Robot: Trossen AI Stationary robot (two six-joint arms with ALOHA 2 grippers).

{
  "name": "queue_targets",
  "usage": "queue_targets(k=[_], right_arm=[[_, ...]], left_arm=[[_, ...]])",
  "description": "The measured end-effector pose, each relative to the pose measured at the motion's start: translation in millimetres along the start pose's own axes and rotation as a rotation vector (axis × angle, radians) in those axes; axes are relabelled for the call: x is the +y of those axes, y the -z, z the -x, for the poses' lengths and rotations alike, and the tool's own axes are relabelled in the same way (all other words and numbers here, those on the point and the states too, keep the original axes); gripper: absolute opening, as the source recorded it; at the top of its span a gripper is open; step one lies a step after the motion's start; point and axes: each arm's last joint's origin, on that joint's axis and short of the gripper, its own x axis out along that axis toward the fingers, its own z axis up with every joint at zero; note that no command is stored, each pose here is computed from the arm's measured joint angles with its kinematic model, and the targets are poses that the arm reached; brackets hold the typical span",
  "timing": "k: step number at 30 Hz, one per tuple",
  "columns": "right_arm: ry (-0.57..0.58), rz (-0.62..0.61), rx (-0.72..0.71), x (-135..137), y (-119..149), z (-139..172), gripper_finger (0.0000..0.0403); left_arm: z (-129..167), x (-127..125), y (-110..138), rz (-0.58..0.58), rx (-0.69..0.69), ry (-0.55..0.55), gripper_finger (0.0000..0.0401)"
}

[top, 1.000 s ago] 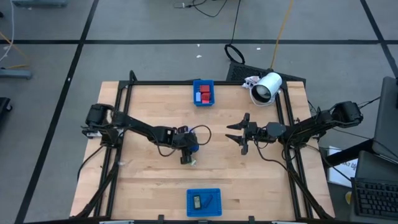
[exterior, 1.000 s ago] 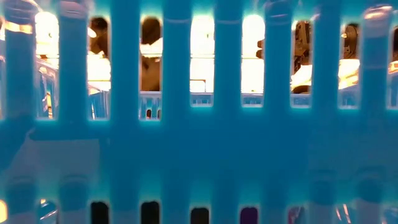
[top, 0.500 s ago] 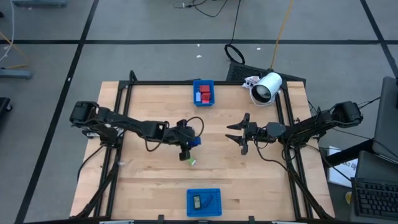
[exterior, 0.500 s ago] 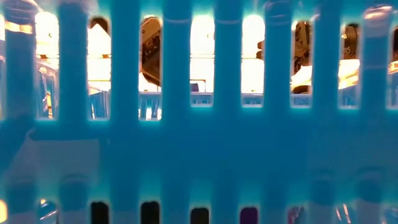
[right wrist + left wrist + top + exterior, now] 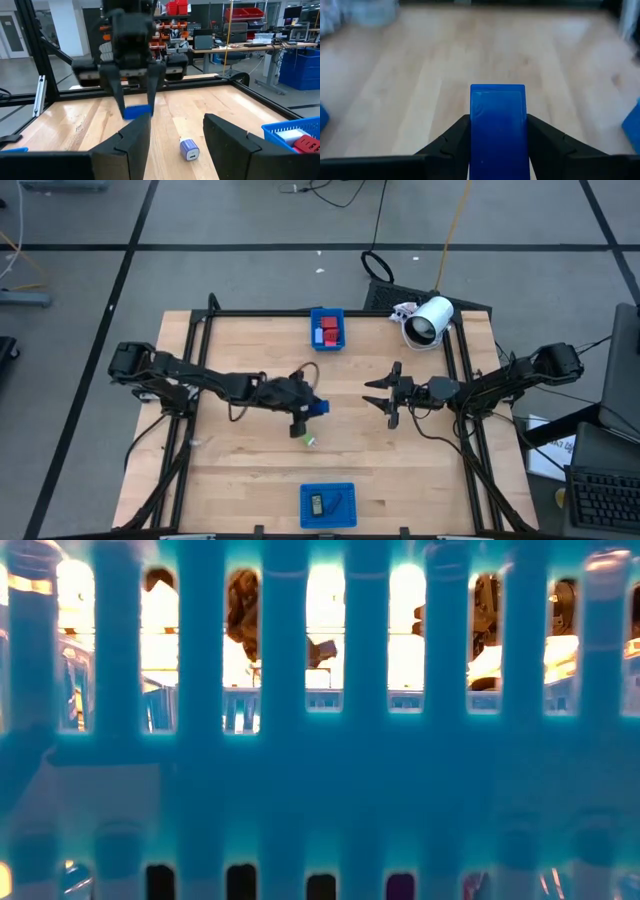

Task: Pick & Place Office items
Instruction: Put the blue digital timer into the bottom blue bin

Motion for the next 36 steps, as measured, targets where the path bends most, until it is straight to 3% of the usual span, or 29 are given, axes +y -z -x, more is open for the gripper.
queue_targets(k=[4, 10, 16, 20, 26, 36], right_arm=[[0.001, 0.002, 0.008, 0, 1, 0, 0.0171], [0.002, 0.005, 0.018, 0, 2, 0, 0.0171], [0.002, 0.007, 0.019, 0, 2, 0, 0.0171], [0.005, 0.009, 0.021, 0, 2, 0, 0.0171], [0.019, 0.000, 0.026, -3, 2, -1, 0.0171], [0.035, -0.015, 0.041, -7, 4, -1, 0.0171]], left_arm=[[13, 11, 18, 0.038, -0.143, 0.005, 0.0154], [45, 27, 55, 0.176, -0.184, -0.052, 0.0161], [89, 31, 76, 0.188, -0.242, -0.117, 0.0156], [115, 33, 85, 0.224, -0.307, -0.137, 0.0159], [140, 31, 96, 0.237, -0.298, -0.169, 0.0159], [145, 21, 97, 0.274, -0.307, -0.109, 0.0166]])
